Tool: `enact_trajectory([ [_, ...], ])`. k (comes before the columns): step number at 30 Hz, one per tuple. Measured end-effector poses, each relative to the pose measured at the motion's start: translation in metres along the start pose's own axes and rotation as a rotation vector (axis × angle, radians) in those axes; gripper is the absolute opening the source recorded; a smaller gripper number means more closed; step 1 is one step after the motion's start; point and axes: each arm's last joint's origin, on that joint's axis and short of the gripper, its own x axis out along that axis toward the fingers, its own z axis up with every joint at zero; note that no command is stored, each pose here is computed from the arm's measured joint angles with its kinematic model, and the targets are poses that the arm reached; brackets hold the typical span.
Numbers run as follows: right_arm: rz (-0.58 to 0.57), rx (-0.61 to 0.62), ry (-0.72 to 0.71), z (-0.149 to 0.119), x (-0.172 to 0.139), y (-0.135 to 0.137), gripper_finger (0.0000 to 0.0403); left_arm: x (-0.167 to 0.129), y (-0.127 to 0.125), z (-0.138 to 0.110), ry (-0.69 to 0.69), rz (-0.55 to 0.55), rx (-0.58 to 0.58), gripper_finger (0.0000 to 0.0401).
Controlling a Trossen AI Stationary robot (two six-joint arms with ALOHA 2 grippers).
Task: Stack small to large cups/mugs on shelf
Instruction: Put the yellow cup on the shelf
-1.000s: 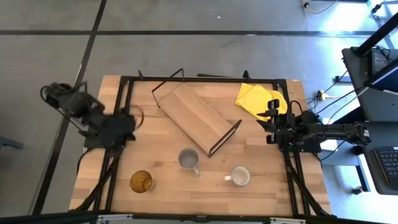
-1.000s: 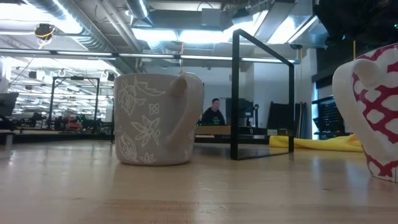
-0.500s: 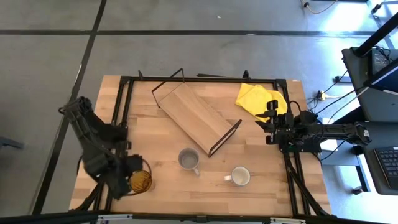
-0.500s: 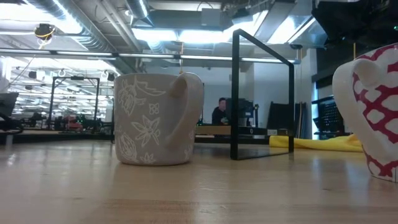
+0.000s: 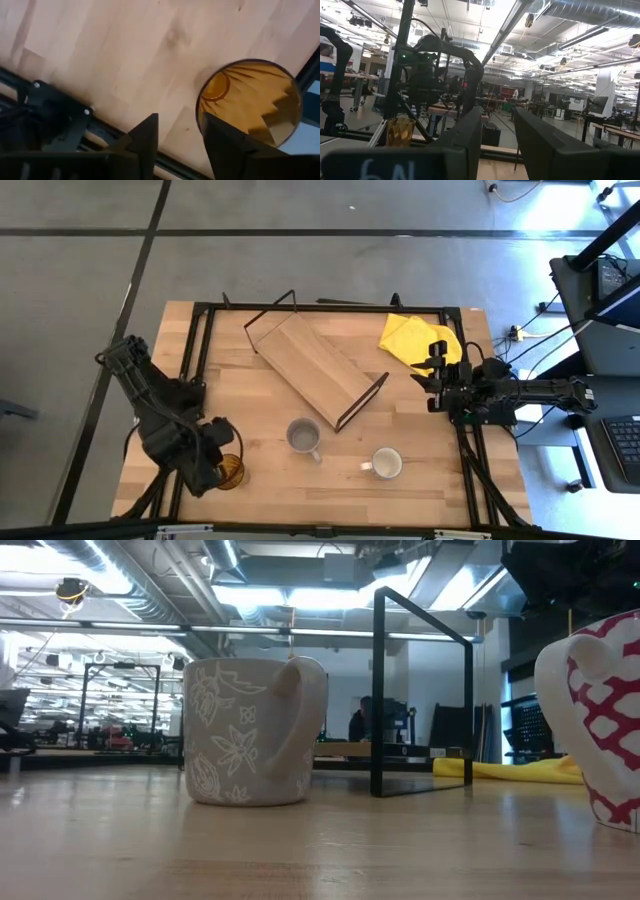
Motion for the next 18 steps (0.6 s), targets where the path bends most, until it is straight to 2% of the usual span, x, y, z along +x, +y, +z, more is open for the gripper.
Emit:
enact_trajectory([
  [6, 0.0, -0.001, 0.0, 0.0, 0.0, 0.0, 0.0117, -0.002, -0.009, -0.01, -0.048, -0.065, 0.027, 0.0149],
  [13, 0.0, -0.003, 0.0, 0.0, 0.0, 0.0, 0.0117, 0.007, -0.015, -0.014, -0.043, -0.031, 0.035, 0.0149],
  [18, 0.0, -0.003, -0.001, 0.0, 0.0, 0.0, 0.0117, 0.026, -0.018, -0.015, -0.04, -0.017, -0.016, 0.0149],
])
